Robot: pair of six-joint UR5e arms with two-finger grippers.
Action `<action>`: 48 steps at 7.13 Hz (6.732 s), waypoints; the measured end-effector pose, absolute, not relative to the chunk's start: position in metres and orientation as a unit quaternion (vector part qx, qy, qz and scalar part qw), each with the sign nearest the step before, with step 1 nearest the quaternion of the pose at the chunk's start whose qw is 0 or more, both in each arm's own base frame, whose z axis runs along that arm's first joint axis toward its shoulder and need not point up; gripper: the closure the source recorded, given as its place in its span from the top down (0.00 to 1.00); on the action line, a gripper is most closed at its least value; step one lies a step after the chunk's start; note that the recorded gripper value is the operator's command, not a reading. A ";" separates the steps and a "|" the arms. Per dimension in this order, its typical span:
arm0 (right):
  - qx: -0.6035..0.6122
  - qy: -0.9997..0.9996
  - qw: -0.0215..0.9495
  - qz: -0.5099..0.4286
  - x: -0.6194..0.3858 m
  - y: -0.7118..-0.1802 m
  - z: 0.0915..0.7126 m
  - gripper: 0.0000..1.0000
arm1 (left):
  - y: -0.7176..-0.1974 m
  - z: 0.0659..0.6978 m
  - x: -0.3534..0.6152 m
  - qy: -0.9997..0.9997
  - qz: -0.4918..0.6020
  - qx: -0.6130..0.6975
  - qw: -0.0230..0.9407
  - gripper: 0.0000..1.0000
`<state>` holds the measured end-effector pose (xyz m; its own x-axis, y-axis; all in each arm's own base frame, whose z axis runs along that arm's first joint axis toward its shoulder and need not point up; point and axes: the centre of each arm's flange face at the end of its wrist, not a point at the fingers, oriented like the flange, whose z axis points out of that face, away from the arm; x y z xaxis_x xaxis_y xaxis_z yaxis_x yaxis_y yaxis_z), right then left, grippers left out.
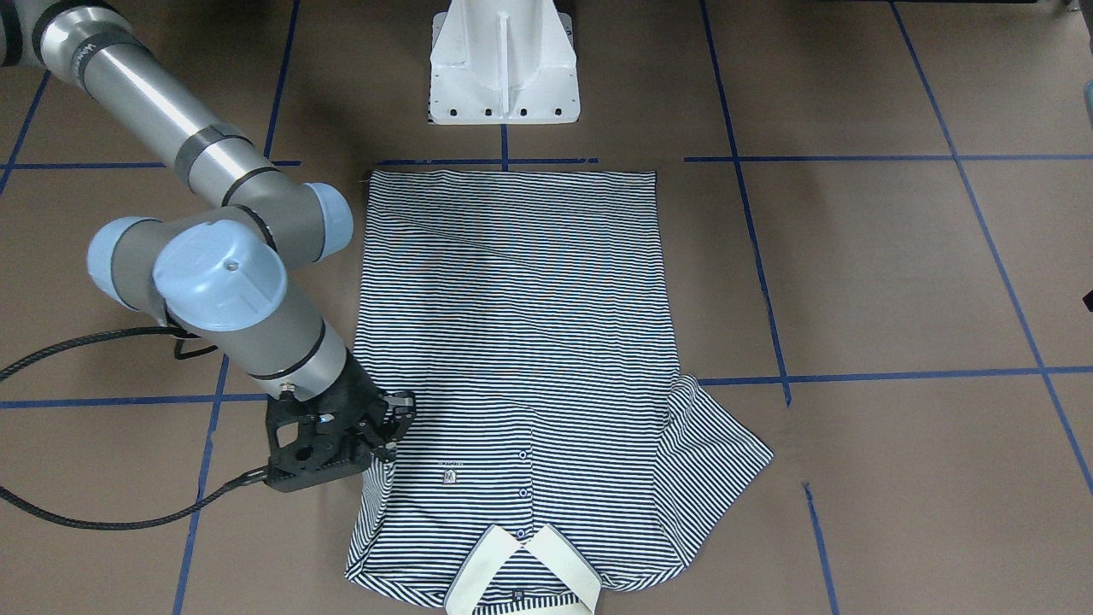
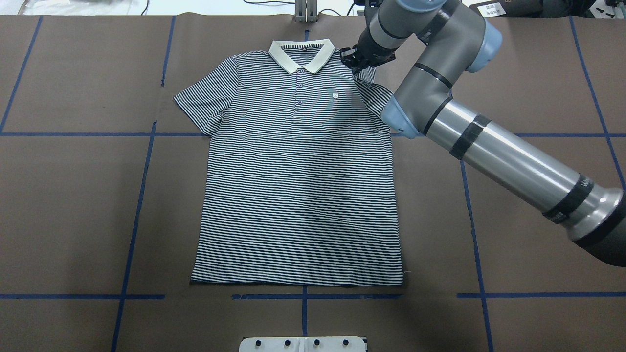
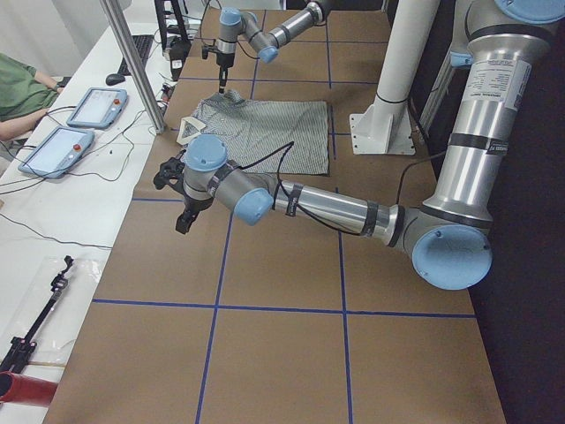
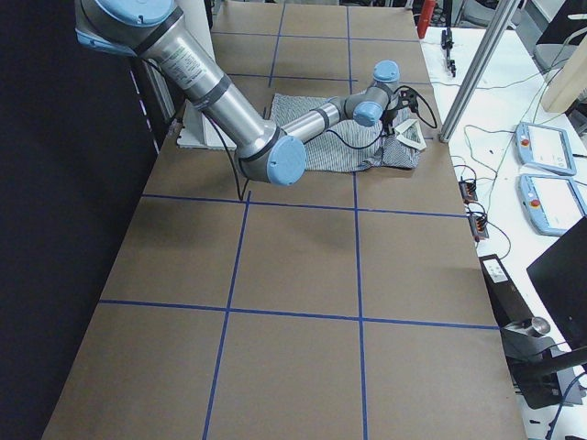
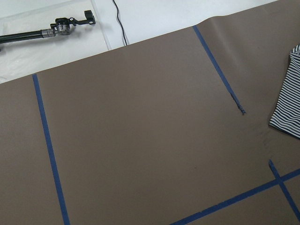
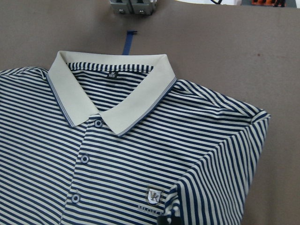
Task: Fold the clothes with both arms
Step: 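Grasp the sleeve with the right gripper and fold it inward over the chest, then release the sleeve and raise the right gripper away while the left arm moves in, then grasp the sleeve nearest the left gripper and fold it inward over the chest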
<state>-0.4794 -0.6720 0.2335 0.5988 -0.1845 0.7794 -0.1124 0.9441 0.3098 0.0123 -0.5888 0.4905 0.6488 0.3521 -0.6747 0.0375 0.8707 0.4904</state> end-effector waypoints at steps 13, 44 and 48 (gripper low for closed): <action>0.127 -0.414 0.901 0.036 -0.488 -0.672 0.302 0.97 | -0.591 0.462 0.013 0.418 0.071 0.247 0.871 1.00; 0.011 -0.383 0.924 -0.003 -0.307 -0.595 0.259 1.00 | -0.645 0.432 0.448 0.376 -0.154 0.215 0.888 0.83; 0.010 -0.384 0.923 -0.002 -0.309 -0.594 0.257 1.00 | -0.646 0.434 0.449 0.372 -0.143 0.219 0.891 0.00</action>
<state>-0.3086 -0.5939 0.2574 0.7055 -0.0116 0.7086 -0.0041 0.9998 0.0204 0.4488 -0.6463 0.4339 0.6818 -0.0928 -0.7256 0.4181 0.8633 0.2825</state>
